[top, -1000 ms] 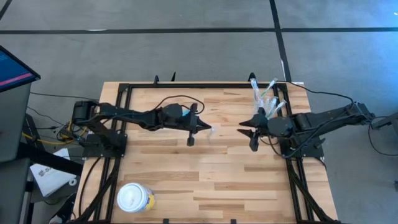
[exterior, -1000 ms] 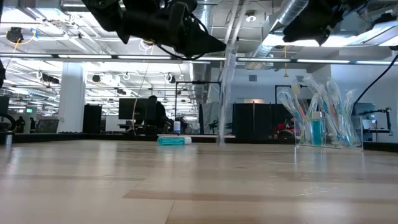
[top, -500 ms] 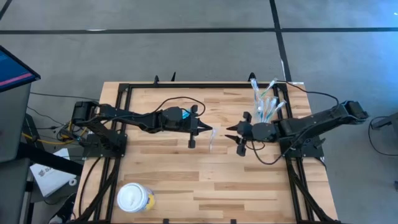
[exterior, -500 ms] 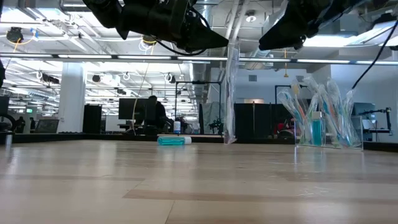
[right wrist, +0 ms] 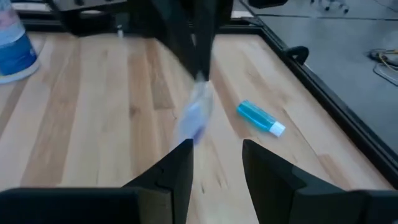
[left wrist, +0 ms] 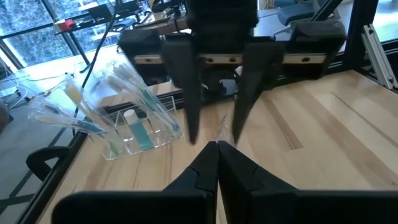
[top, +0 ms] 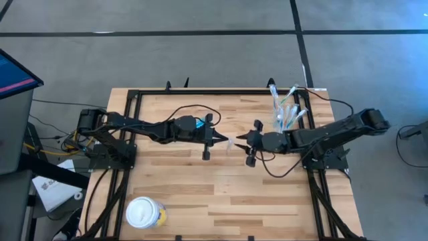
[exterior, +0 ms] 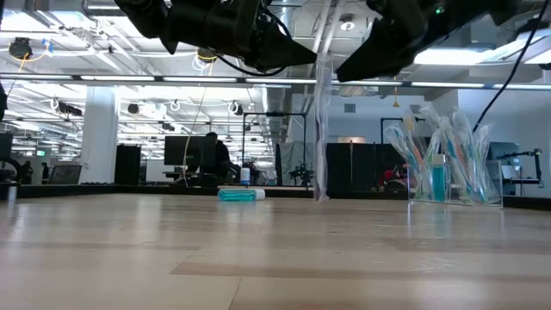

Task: Pick & Place toothbrushing station
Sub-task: Put the purple toothbrush into the transparent organizer

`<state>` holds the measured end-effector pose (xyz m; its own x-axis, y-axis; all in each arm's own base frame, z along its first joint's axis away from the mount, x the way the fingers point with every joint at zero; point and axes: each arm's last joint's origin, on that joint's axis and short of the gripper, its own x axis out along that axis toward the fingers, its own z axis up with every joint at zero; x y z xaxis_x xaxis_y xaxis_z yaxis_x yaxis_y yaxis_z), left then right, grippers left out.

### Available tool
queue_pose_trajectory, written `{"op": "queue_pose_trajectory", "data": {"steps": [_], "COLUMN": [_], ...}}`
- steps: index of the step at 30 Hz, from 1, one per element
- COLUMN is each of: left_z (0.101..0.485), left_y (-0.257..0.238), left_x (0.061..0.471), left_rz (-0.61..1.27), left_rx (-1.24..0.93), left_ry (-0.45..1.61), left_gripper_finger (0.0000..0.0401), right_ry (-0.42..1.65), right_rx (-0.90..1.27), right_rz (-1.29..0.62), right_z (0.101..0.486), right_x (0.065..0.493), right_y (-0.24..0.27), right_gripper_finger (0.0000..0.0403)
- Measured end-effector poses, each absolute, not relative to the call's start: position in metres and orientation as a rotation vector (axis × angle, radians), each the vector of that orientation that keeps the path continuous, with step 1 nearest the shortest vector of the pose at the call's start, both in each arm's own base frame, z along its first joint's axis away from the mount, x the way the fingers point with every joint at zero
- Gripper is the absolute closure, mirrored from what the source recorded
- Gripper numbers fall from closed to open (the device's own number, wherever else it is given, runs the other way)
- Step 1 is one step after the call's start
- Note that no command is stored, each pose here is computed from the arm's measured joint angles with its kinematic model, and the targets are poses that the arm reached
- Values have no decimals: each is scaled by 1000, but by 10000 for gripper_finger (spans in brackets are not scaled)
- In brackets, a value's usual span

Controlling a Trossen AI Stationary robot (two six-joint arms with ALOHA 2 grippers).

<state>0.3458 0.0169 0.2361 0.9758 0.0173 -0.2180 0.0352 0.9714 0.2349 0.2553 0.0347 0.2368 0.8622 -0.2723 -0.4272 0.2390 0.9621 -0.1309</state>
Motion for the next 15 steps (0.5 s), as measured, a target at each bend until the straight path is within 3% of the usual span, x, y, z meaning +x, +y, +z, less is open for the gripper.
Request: {"op": "queue_pose_trajectory", "data": {"steps": [15], "left_z": [236], "left_y": [17], "left_x": [346], "left_rz": [-9], "left_rx": [240], "left_ry": [222], "left_gripper_finger": [401], "right_ry": [440], "right_rx": [-24], "right_rz": [-189], "right_z": [229], "right_x": [270], "right_y": [26], "right_gripper_finger": [275]}}
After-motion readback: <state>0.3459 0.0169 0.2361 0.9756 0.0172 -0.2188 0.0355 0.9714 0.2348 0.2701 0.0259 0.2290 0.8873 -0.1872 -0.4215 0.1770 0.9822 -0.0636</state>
